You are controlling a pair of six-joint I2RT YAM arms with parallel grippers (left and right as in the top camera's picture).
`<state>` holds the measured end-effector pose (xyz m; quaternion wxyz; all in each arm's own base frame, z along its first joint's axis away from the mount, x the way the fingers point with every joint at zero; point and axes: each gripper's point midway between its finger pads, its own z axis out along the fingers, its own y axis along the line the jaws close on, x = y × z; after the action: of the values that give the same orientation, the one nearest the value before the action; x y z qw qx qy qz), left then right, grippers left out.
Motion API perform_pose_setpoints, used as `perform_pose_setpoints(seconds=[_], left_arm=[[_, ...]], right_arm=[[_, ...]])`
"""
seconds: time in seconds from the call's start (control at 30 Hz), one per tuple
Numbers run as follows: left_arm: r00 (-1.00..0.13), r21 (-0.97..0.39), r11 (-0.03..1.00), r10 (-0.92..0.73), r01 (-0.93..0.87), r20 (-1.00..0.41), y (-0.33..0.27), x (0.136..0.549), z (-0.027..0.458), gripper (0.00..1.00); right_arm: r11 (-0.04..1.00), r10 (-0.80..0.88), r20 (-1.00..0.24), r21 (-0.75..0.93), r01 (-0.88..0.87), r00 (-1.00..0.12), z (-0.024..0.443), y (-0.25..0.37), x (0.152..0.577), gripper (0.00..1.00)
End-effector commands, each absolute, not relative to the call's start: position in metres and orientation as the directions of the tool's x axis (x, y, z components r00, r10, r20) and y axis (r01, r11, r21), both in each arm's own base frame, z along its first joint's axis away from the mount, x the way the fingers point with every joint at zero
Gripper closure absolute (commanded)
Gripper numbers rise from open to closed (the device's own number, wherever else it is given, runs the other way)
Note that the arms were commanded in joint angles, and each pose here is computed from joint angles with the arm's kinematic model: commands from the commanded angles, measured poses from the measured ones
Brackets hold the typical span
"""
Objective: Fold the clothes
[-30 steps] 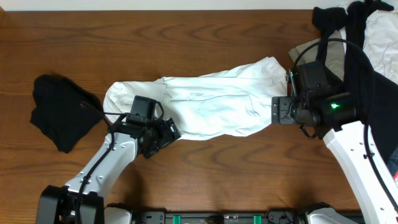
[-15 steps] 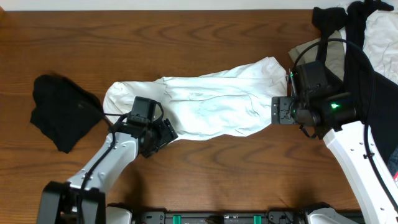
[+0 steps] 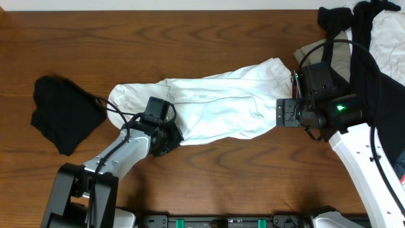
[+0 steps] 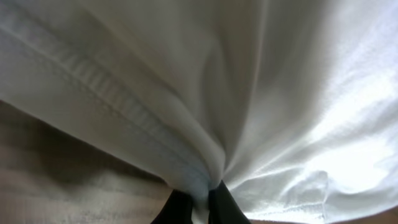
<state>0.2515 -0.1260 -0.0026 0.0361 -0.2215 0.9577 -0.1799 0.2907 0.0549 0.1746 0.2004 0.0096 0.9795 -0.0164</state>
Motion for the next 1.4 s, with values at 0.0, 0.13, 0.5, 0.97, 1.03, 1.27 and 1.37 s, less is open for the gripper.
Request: perform_pose_setpoints(seconds=[0.0,0.13,0.5,0.97,1.03,1.27,1.37], left_arm=[[-0.908,-0.355,0.840,-0.412,-0.409,0.072,-0.128,0.230,0.001,0.94],[-0.942,-0.375,0.871,-0.334,-0.317,0.021,-0.125,0.221,0.044,0.94],[-0.832,-0.386,0.891,-0.392,-0.238,-0.392,-0.073,0.215,0.156,0.94],[-0.801,-0.076,0.903,-0.412,-0.423,-0.434,-0.010,0.190,0.139,0.96],[-0.805,-0.070,0.903,-0.411,-0.423,-0.428,-0.010,0.192,0.137,0.94],[-0.826,-0.038,0.904,-0.405,-0.425,-0.392,-0.011,0.194,0.128,0.94],[-0.829,-0.036,0.905,-0.405,-0.425,-0.385,-0.012,0.194,0.127,0.94]], right_arm=[[0.999,0.032,-0.411,-0.021,0.044,-0.911,0.180,0.053,0.292,0.14],[0.999,0.034,-0.418,-0.018,0.046,-0.908,0.181,0.053,0.295,0.14],[1.000,0.005,-0.313,0.022,-0.002,-0.950,0.148,0.068,0.295,0.13],[1.000,0.017,-0.157,-0.023,0.021,-0.987,0.087,0.066,0.307,0.15],[0.998,0.056,-0.161,-0.026,0.061,-0.985,0.084,0.062,0.311,0.15],[0.992,0.121,-0.252,0.007,0.123,-0.960,0.085,0.050,0.339,0.20],[0.995,0.095,-0.252,0.026,0.091,-0.963,0.081,0.053,0.344,0.26]])
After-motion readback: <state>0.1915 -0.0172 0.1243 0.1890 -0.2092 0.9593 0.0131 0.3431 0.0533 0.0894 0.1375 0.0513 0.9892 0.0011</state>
